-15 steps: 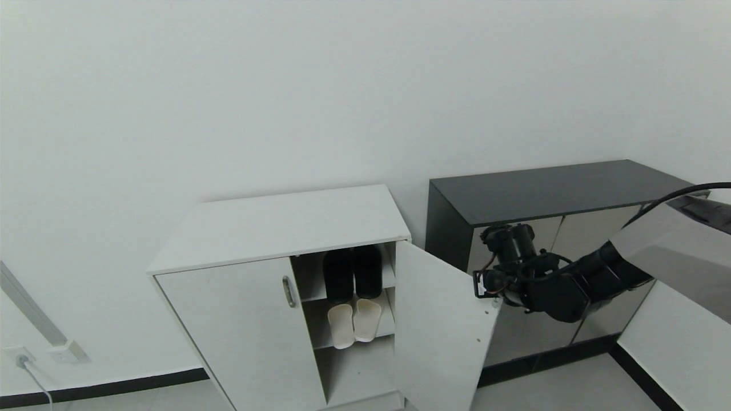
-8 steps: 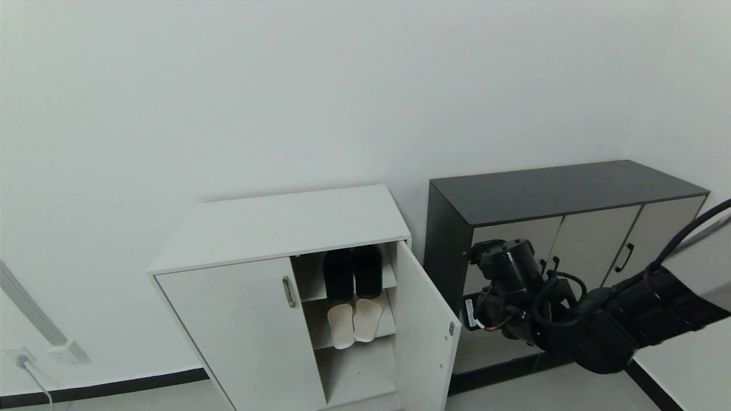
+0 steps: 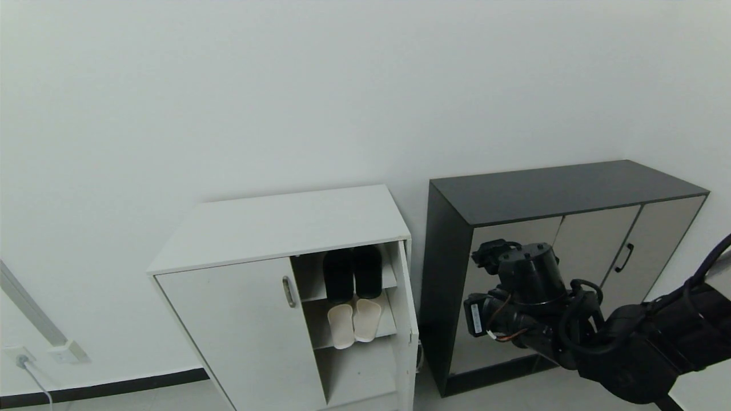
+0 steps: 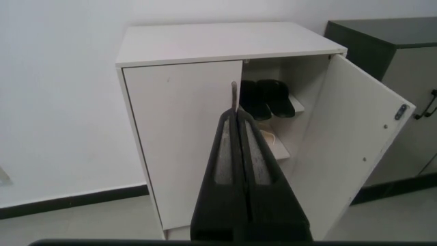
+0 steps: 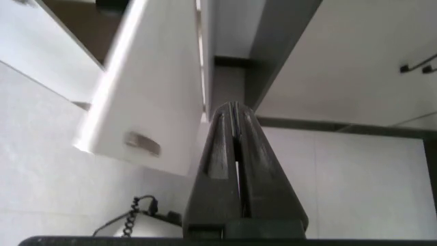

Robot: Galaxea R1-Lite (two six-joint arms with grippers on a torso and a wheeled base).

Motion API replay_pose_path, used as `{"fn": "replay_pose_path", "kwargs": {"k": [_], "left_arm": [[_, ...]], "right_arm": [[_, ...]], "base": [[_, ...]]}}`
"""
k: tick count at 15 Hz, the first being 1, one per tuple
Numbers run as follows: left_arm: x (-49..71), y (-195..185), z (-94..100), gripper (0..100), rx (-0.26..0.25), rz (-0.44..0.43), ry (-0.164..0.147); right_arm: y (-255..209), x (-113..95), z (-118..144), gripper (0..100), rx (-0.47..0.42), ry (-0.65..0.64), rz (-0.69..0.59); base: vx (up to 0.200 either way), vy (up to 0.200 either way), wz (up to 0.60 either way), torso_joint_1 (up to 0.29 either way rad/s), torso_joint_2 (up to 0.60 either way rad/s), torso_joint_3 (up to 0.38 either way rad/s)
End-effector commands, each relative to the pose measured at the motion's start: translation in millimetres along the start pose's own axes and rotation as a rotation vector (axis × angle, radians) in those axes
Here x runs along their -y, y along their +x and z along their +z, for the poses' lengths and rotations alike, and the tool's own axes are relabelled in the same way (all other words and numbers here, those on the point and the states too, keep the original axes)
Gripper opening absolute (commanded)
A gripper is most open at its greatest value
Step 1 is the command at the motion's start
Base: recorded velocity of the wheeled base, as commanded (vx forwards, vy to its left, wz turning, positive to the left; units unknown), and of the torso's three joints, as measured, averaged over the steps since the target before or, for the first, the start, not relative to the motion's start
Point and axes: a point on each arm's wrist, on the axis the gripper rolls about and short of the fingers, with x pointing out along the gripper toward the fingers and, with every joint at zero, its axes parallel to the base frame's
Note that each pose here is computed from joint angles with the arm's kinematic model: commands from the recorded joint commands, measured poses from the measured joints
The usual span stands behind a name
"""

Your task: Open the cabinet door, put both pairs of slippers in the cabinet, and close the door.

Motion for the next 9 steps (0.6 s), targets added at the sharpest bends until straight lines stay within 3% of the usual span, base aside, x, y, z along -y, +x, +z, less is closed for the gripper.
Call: {"fn": "replay_pose_path", "kwargs": {"k": [1, 2, 7, 9], "left_arm": [[0.0, 0.1, 0.1, 0, -0.001, 0.001, 0.000], [0.0, 0.1, 0.1, 0, -0.001, 0.001, 0.000], [0.0, 0.1, 0.1, 0, -0.001, 0.001, 0.000], [0.0, 0.1, 0.1, 0, -0.001, -0.001, 0.000]], "right_arm": [[-2.6, -2.6, -4.2, 0, -0.009, -0.008, 0.009], [-3.5, -3.5, -6.6, 0, -0.010, -0.011, 0.013], [-2.5, -6.0, -12.2, 0, -0.001, -0.015, 0.067], [-0.9, -5.9, -13.1, 0, -0.003, -0.014, 0.065]], "base": [[0.000, 0.000, 0.00, 0.000, 0.00, 0.000], [0.000, 0.000, 0.00, 0.000, 0.00, 0.000], [0.000, 0.000, 0.60, 0.001, 0.00, 0.004], [0.000, 0.000, 0.00, 0.000, 0.00, 0.000]]}}
